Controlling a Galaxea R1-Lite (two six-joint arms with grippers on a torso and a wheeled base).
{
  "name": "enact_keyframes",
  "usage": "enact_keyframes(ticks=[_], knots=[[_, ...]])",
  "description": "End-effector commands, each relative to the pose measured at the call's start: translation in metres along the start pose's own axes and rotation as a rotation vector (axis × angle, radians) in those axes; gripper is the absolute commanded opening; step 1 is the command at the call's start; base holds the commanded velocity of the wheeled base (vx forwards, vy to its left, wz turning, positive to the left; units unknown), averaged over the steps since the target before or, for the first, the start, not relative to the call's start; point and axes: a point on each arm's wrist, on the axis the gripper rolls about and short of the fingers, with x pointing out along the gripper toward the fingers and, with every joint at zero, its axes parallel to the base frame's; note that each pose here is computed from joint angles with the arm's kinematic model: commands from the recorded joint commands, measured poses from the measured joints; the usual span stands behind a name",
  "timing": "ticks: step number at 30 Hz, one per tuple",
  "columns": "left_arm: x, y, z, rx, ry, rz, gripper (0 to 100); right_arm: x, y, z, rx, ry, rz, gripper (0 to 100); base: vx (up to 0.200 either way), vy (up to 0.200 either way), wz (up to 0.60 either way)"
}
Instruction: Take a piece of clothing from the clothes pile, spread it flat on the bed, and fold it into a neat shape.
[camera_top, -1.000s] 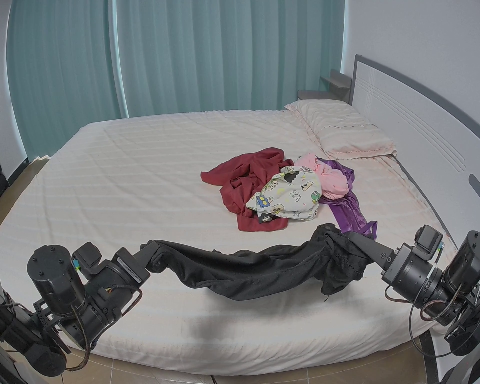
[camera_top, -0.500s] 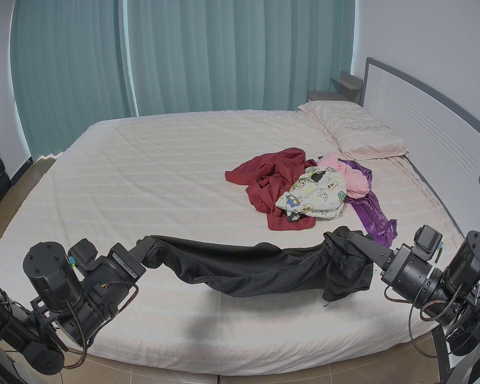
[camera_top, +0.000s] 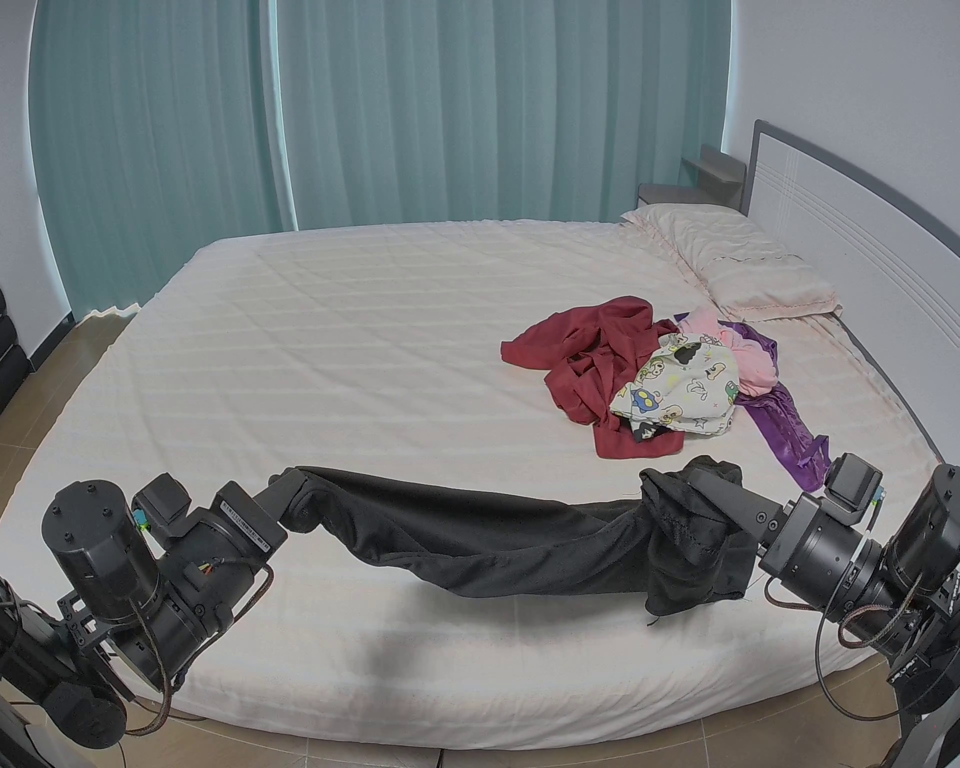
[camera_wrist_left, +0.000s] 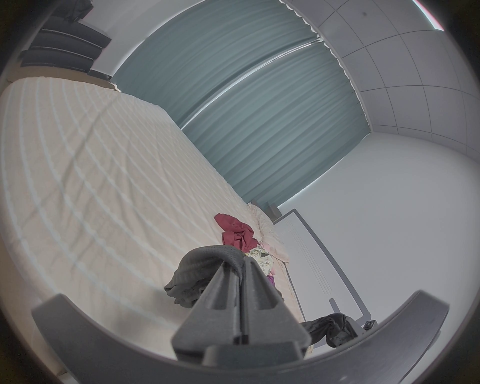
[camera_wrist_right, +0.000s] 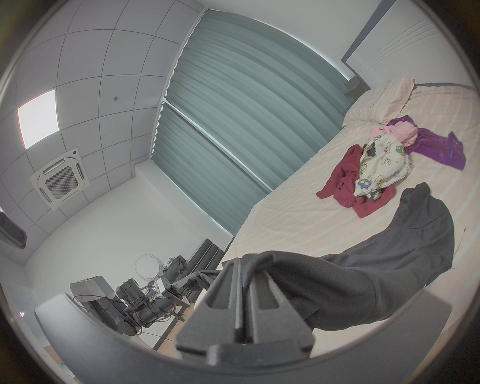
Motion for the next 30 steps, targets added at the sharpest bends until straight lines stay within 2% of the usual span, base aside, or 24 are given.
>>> enact_keyframes(ticks=[1,25,30], knots=[[-0.0002,-0.0002,0.0,0.0,0.0,-0.001,0,0.0,0.0006,-0.0003,0.0,0.001,0.004,0,0.0,0.2,0.0],[-0.0039,-0.0037,0.0039,-0.005,-0.015,-0.02,0,-0.0002,0.0043,0.0004,0.0,-0.014,0.011,0,0.0,0.2,0.0],[-0.0043,-0.0036,0.004,-0.005,-0.015,-0.02,0,-0.0017,0.0054,0.0016,-0.023,-0.02,0.014,0,0.0,0.2,0.0]])
